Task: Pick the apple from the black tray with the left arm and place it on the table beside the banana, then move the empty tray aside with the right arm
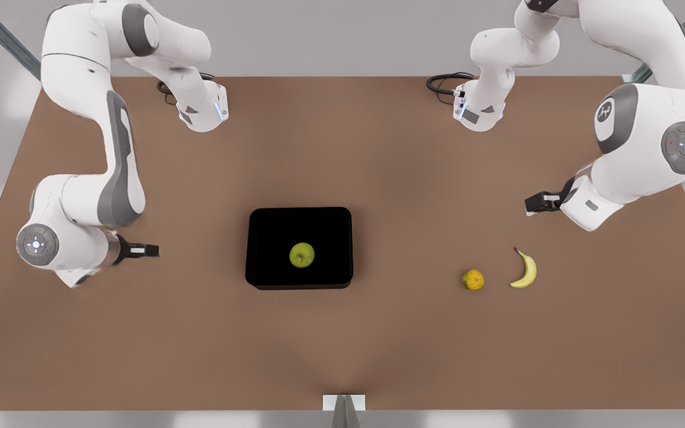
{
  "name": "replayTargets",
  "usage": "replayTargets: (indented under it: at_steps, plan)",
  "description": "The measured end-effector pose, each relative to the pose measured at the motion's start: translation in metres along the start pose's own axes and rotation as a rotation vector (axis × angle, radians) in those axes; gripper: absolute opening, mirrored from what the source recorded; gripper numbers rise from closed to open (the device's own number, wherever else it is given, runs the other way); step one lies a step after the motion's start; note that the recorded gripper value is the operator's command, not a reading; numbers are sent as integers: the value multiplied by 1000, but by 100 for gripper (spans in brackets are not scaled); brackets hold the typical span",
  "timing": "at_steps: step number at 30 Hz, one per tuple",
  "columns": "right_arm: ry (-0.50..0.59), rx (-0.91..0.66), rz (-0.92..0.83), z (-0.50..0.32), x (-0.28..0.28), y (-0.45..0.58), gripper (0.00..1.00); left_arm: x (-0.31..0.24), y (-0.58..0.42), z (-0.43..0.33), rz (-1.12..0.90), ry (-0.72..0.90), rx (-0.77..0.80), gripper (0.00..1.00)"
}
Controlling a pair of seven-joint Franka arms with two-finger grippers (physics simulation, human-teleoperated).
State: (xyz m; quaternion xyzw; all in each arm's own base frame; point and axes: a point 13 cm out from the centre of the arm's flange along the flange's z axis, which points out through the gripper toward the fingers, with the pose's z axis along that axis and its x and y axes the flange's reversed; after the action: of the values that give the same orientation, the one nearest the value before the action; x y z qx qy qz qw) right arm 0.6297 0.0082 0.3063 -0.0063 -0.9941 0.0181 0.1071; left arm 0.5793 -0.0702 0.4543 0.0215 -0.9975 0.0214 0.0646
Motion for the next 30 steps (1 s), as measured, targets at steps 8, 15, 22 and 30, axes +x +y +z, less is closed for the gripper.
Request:
replayTargets:
  at_steps: [8,15,22,30]
  plan:
    - [-195,5,-82,-7,-49,0,100,-11,-50,19,64,11,2,100]
    - [-308,24,-116,-44,-76,-13,100,67,-379,111,431,-64,-25,100]
    - [-296,30,-160,-61,-65,-6,100,92,-563,274,404,-230,-48,100]
    - [-267,32,-187,-51,-63,-6,100,69,-575,311,188,-343,-25,100]
